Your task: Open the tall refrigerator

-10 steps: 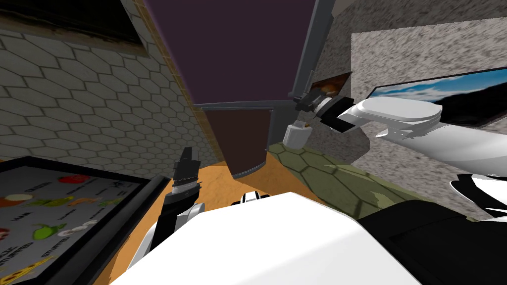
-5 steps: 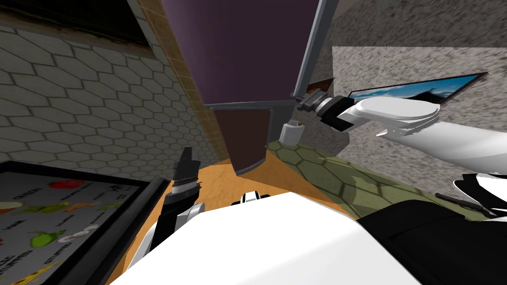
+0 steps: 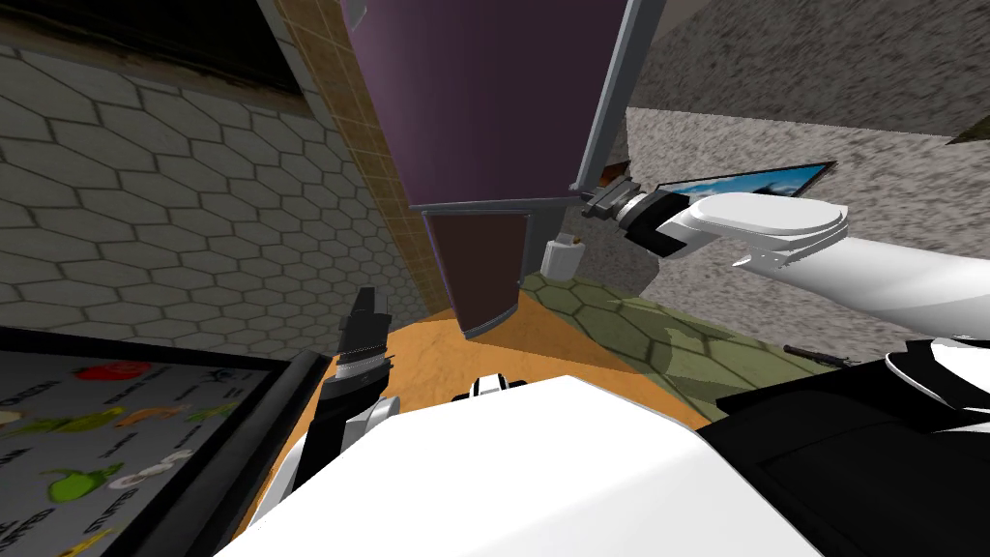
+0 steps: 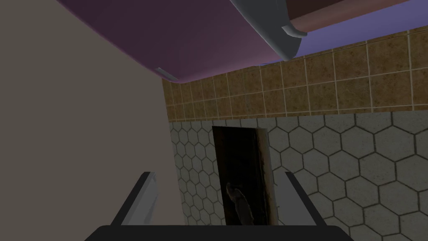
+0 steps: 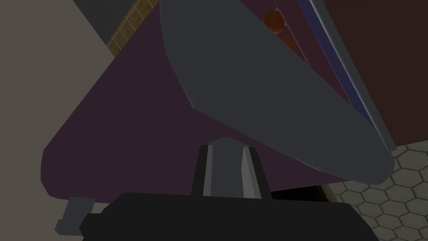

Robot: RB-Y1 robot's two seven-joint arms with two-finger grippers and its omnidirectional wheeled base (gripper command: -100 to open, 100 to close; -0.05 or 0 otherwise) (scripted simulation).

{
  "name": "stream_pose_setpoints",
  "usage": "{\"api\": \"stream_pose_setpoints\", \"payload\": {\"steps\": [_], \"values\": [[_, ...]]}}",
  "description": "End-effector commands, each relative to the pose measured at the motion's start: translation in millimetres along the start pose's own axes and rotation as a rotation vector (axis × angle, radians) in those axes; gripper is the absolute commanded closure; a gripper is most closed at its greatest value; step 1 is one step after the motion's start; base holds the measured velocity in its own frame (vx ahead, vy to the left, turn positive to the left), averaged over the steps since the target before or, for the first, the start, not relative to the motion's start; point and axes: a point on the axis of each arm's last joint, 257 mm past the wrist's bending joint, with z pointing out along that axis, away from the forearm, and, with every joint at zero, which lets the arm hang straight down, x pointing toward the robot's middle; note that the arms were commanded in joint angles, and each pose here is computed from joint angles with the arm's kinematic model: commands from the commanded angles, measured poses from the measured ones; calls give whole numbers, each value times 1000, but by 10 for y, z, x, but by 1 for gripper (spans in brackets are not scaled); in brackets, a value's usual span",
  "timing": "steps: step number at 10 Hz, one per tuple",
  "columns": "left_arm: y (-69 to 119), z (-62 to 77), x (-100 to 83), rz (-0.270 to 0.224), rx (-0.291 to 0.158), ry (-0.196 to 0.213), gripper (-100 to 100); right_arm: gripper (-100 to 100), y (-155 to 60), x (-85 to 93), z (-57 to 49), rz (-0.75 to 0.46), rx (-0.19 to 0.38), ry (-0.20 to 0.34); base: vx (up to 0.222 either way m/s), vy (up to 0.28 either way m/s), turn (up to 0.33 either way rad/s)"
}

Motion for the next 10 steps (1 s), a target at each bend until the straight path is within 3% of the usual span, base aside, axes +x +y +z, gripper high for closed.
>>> {"api": "stream_pose_setpoints", "payload": {"steps": [1, 9, 10], "values": [[0, 0, 0, 0, 0, 0, 0, 100, -69, 26, 10, -12, 12, 9, -97, 228, -77], [0, 0, 0, 0, 0, 0, 0, 100, -365, 283, 24, -55, 78, 72, -128, 233, -116], [0, 0, 0, 0, 0, 0, 0, -100, -411, 248, 82, -39, 71, 75, -40, 104, -148]]}}
